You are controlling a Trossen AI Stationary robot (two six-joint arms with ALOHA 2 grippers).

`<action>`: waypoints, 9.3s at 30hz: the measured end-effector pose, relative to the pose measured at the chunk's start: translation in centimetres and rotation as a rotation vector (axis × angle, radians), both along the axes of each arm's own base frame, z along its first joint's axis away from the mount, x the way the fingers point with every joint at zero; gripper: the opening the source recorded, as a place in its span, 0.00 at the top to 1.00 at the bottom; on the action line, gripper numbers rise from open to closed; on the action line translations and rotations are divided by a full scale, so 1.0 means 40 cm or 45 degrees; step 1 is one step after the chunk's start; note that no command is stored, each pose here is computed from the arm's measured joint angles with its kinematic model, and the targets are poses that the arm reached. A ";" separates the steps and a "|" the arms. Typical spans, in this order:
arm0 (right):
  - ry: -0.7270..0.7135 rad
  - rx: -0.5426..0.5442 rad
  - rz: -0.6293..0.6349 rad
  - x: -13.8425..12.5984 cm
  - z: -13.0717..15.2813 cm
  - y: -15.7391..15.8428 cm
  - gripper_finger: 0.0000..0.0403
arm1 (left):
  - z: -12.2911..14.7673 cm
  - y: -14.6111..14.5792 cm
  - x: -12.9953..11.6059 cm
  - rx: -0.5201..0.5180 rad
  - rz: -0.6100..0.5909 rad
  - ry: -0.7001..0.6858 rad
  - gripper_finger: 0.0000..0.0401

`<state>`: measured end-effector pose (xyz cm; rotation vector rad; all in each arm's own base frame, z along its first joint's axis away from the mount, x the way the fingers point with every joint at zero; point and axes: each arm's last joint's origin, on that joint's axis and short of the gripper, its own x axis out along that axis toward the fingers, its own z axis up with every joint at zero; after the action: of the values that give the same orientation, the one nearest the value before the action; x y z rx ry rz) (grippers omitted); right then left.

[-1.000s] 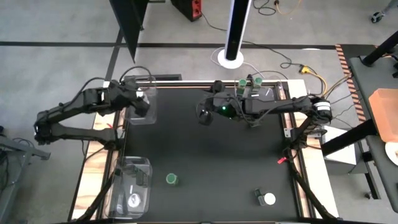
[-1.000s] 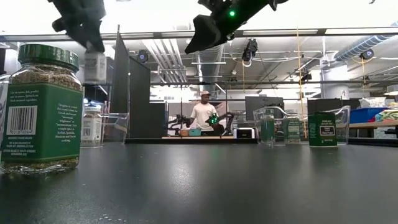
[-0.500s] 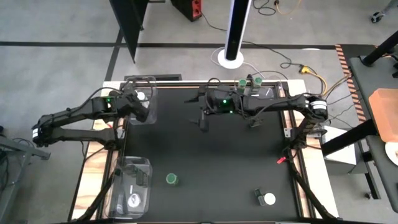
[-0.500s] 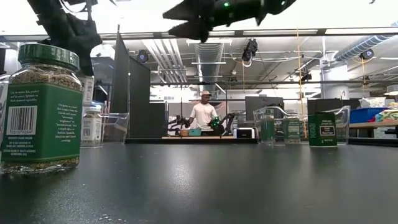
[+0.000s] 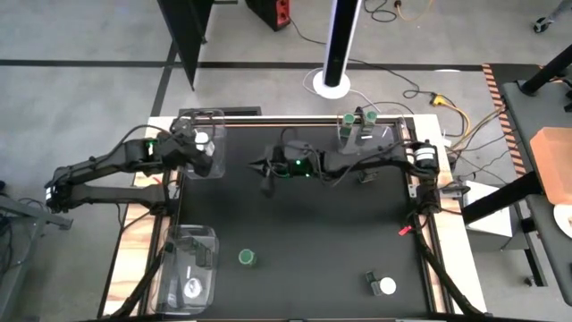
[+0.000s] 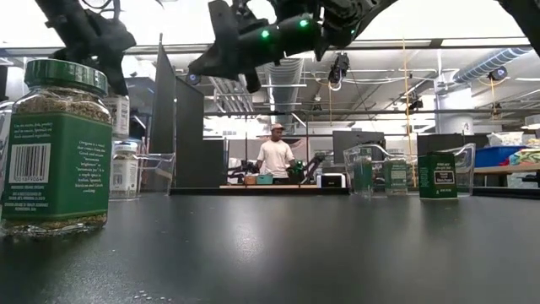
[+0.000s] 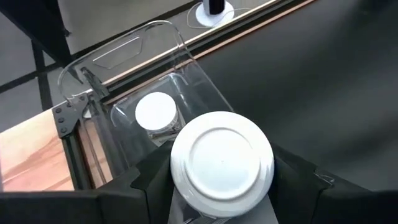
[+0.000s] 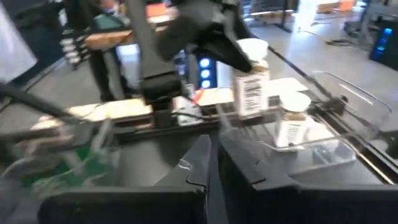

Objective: Sort spices by type
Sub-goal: Put the top white seasoning bottle into the top left transparent bin, then put the green seasoning bottle into the top right transparent bin

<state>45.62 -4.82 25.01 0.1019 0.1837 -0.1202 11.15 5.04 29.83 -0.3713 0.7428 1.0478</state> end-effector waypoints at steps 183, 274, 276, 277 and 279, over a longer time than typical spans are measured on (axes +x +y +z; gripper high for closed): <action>0.256 -0.385 -0.070 -0.182 0.033 0.138 0.98 | -0.001 -0.049 0.065 0.116 -0.396 -0.250 0.96; 0.847 -0.052 -0.128 -0.348 0.202 0.190 0.98 | -0.060 -0.220 0.103 0.262 -0.630 -0.289 0.96; 0.847 -0.051 -0.128 -0.348 0.202 0.190 0.98 | -0.063 -0.222 0.106 0.264 -0.632 -0.278 0.96; 0.849 -0.050 -0.126 -0.348 0.202 0.190 0.98 | -0.064 -0.223 0.109 0.264 -0.632 -0.276 0.96; 0.879 -0.046 -0.114 -0.353 0.205 0.190 0.98 | -0.067 -0.225 0.115 0.264 -0.633 -0.273 0.96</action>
<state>31.49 2.78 33.20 0.0284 0.8662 -0.2459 15.75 -3.97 27.16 -0.1061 0.4912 0.5956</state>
